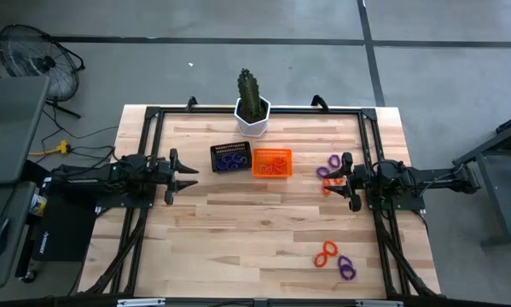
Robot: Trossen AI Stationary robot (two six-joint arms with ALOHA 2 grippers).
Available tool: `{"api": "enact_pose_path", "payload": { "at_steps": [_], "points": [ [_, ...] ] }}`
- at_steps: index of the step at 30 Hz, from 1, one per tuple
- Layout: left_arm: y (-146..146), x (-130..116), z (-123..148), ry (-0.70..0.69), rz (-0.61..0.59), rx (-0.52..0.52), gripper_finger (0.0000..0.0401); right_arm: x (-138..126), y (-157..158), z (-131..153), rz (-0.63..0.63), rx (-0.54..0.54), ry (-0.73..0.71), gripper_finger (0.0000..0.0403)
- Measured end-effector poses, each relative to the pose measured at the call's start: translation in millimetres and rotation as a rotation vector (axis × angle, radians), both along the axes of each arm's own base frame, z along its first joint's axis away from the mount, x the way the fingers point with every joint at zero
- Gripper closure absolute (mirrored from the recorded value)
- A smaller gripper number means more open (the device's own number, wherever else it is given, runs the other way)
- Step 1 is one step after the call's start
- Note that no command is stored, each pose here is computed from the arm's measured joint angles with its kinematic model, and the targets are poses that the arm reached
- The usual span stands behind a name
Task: Sort spring keychains
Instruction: Put the purple spring keychain in the black bin
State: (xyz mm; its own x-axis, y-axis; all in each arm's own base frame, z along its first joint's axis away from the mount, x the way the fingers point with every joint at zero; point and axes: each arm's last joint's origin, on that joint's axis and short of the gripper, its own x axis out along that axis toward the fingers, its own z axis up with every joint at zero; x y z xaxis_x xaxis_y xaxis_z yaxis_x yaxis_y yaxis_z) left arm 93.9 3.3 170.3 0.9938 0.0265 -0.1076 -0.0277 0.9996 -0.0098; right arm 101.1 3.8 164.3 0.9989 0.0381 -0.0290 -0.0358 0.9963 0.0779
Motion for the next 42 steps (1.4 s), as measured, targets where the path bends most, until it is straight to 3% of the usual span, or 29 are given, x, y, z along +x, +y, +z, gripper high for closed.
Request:
{"api": "enact_pose_path", "payload": {
  "at_steps": [16,20,22,30,36,42],
  "points": [
    [0.1,0.6,2.9,-0.04,0.003,0.001,0.0245,0.0,0.0,0.0,0.0,-0.007,0.0,0.0245],
    [0.2,0.6,2.9,-0.04,0.004,0.001,0.0245,0.0,0.0,-0.1,0.004,-0.15,-0.006,0.0246],
    [0.1,0.6,3.0,-0.04,0.003,0.001,0.0245,0.0,0.0,0.1,0.005,-0.168,-0.007,0.0246],
    [0.2,0.6,3.3,-0.043,0.004,0.002,0.0245,0.0,0.0,0.0,0.002,-0.08,-0.003,0.0246],
    [0.1,0.6,3.5,-0.045,0.004,0.002,0.0245,0.0,-0.3,0.1,-0.01,-0.075,-0.003,0.0245],
    [0.1,0.6,3.6,-0.045,0.004,0.002,0.0245,-0.1,-2.6,1.0,-0.09,0.048,-0.007,0.0245]
  ]
}}
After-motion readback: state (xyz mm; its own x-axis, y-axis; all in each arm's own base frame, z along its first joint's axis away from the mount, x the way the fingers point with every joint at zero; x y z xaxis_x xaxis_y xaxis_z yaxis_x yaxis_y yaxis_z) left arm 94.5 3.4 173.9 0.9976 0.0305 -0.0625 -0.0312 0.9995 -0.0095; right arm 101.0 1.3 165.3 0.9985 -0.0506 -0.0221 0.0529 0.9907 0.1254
